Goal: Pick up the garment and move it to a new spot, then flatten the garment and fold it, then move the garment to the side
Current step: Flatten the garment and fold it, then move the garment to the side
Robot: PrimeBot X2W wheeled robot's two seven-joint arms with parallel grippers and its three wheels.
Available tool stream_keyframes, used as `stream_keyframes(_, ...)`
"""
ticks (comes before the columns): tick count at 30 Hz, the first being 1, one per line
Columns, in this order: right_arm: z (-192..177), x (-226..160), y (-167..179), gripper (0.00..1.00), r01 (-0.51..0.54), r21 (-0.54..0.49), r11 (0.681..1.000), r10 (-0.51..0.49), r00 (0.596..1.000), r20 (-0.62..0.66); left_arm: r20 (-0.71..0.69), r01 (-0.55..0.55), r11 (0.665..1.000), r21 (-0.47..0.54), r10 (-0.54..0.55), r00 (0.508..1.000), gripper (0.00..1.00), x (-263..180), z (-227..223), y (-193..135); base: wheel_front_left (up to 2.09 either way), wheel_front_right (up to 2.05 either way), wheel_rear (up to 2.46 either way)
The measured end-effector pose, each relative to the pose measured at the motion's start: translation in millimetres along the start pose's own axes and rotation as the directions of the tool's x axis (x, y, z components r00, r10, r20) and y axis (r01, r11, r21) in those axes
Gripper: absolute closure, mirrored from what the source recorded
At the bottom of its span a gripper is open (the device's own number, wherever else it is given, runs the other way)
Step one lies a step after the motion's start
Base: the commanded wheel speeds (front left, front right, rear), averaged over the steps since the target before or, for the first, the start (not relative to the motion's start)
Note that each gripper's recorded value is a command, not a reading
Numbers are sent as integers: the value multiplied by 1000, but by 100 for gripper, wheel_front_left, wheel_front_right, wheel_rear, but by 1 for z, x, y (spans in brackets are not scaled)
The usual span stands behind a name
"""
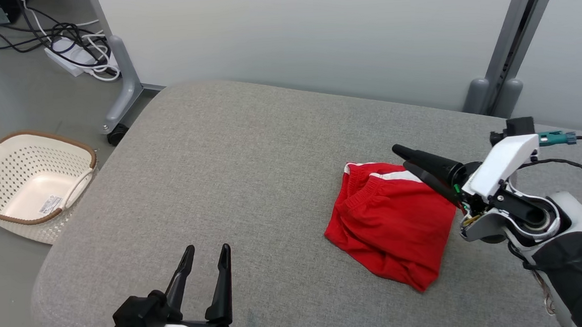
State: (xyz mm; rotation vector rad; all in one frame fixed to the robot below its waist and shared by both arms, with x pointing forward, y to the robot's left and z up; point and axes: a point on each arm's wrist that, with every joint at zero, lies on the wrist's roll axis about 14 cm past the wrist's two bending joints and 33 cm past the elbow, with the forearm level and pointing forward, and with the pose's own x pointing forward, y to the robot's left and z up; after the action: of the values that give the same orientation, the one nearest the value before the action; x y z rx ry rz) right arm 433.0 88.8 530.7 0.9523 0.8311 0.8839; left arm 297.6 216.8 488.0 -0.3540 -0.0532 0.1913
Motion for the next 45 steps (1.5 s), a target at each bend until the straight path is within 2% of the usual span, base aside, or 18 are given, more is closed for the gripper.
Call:
stream_keyframes(6, 34, -33, -4, 0, 24, -81, 996, -10, 986, 167, -5, 28, 1000, -1, -28, 1000, 0, 2, -2, -8, 0, 0, 0)
stream_keyframes(10, 47, -54, -24, 0, 111, -160, 981, -65, 962, 265, -7, 36, 999, -1, -36, 999, 0, 4, -3, -10, 0, 0, 0)
stream_keyframes(14, 43, -63, -42, 0, 156, -147, 977, -109, 953, 284, -15, 48, 999, -1, -48, 999, 0, 7, -5, -13, 0, 0, 0)
stream_keyframes(16, 41, -70, -66, 0, 215, -108, 971, -177, 943, 281, -22, 54, 999, -1, -54, 998, 0, 9, -7, -16, 0, 0, 0)
stream_keyframes(19, 27, -75, -101, 0, 289, -20, 957, -278, 935, 220, -28, 58, 998, -2, -58, 998, 0, 9, -9, -17, 0, 0, 0)
stream_keyframes(22, 12, -73, -121, 0, 335, 37, 941, -337, 932, 136, -33, 49, 999, -1, -49, 998, 0, 9, -10, -15, 0, 0, 0)
stream_keyframes(26, -1, -66, -133, 0, 383, 31, 923, -384, 922, 36, -36, 35, 999, 2, -35, 999, 0, 9, -11, -11, 0, 0, 0)
stream_keyframes(36, -16, -40, -136, 0, 413, 34, 910, -409, 909, -86, -29, -5, 1000, 2, 5, 1000, 0, 6, -7, 0, 0, 0, 0)
stream_keyframes(45, -35, -24, -136, 0, 391, 127, 912, -371, 916, -155, -31, -38, 999, 1, 38, 999, 0, 4, -7, 7, 0, 0, 0)
